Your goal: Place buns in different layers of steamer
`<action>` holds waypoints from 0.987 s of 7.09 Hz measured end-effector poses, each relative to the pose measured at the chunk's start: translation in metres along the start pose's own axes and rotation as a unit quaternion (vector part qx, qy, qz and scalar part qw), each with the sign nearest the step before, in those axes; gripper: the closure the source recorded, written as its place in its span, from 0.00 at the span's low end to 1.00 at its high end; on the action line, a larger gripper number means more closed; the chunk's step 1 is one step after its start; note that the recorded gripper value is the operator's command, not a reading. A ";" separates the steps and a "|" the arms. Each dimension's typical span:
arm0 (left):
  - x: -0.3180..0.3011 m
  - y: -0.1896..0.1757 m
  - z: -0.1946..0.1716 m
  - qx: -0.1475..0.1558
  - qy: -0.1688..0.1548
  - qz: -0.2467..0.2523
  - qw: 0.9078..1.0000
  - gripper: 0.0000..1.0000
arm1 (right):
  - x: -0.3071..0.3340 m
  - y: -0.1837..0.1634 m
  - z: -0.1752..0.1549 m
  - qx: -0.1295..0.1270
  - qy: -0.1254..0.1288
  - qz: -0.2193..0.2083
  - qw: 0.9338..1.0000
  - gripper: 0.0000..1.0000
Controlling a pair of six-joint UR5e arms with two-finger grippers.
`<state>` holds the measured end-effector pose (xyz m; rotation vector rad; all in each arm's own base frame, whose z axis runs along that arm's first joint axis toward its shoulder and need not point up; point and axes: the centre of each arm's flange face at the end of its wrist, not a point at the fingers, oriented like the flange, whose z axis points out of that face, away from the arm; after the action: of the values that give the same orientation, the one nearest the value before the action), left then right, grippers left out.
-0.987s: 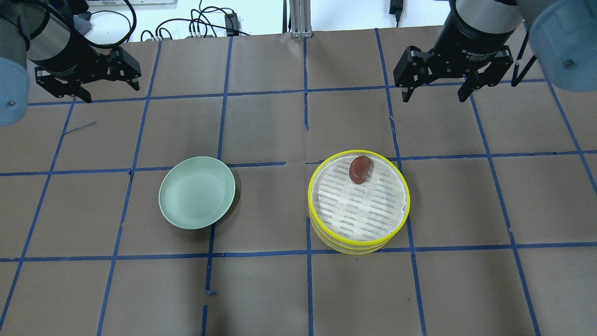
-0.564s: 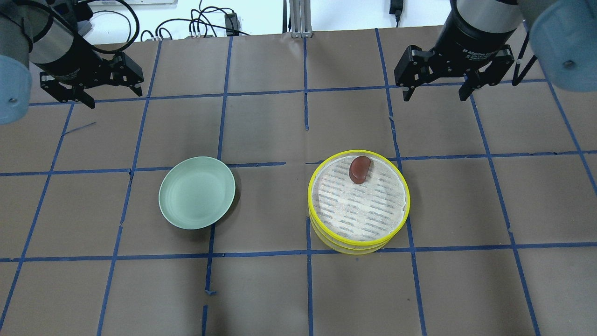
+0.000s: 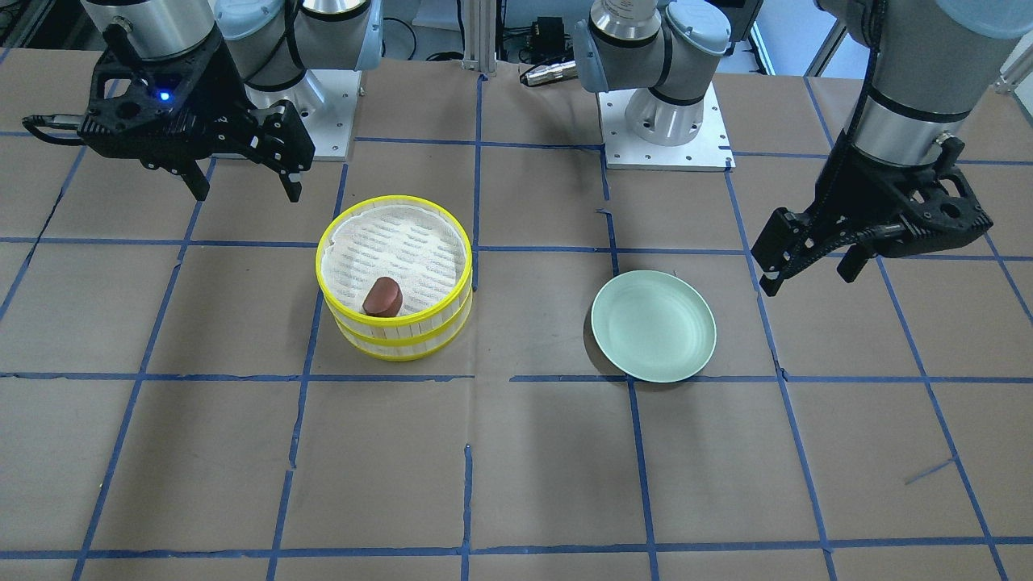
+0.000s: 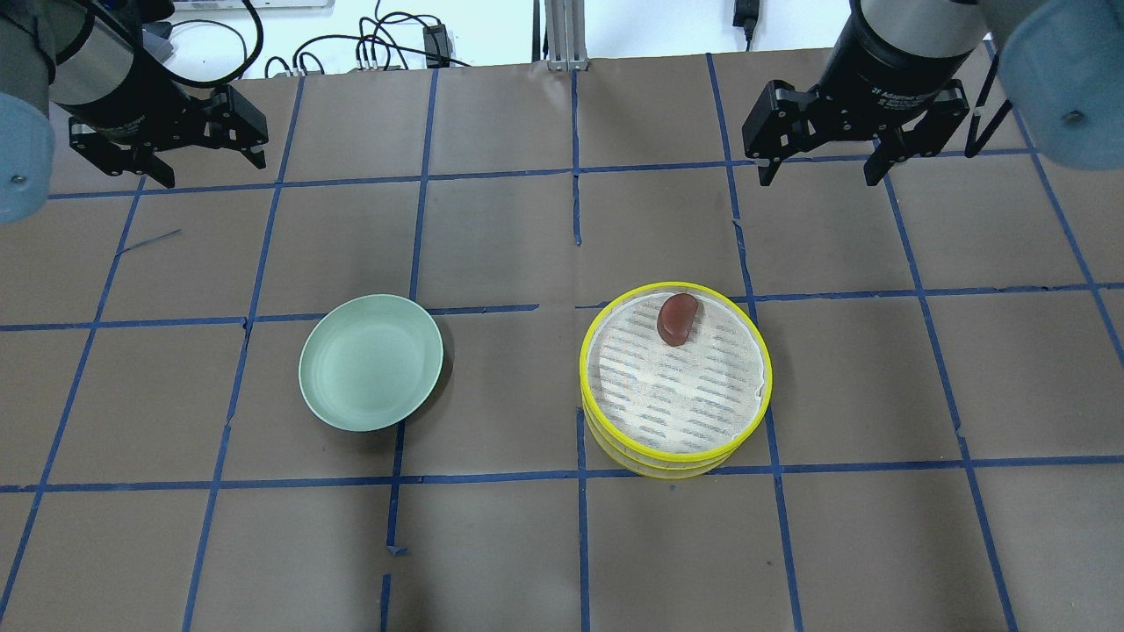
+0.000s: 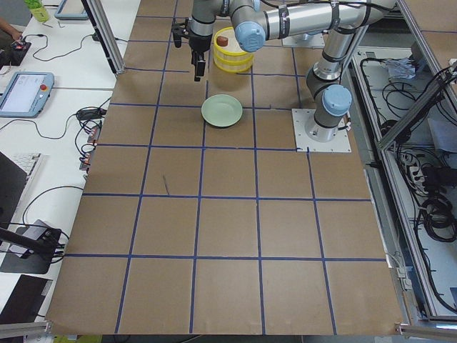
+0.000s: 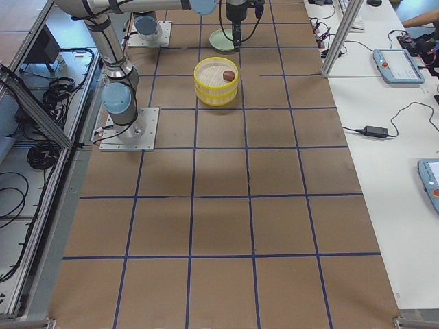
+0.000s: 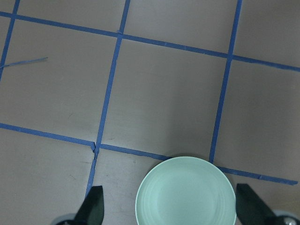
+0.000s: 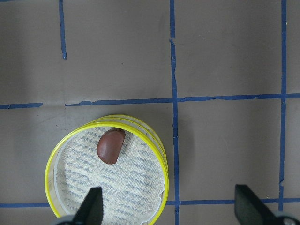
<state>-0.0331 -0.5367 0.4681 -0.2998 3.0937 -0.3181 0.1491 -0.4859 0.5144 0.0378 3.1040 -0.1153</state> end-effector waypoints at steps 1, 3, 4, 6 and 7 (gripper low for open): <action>0.003 0.003 0.004 -0.005 0.000 0.003 1.000 0.00 | 0.000 0.000 0.000 0.000 0.000 0.000 1.000 0.00; 0.003 0.006 0.000 -0.006 -0.009 0.006 1.000 0.00 | 0.000 0.000 -0.002 0.001 0.000 0.000 1.000 0.00; 0.002 0.009 -0.008 -0.007 -0.015 0.007 1.000 0.00 | 0.000 0.000 -0.002 0.001 0.000 0.000 1.000 0.00; 0.002 0.029 -0.033 -0.023 -0.019 0.010 1.000 0.00 | 0.000 0.000 0.000 0.000 0.000 0.000 1.000 0.00; 0.001 0.039 -0.045 -0.029 -0.020 0.013 0.999 0.00 | 0.000 0.000 0.001 -0.001 0.000 0.000 1.000 0.00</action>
<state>-0.0433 -0.4907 0.5044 -0.2637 3.0692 -0.2182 0.1487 -0.4860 0.5138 0.0372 3.1044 -0.1127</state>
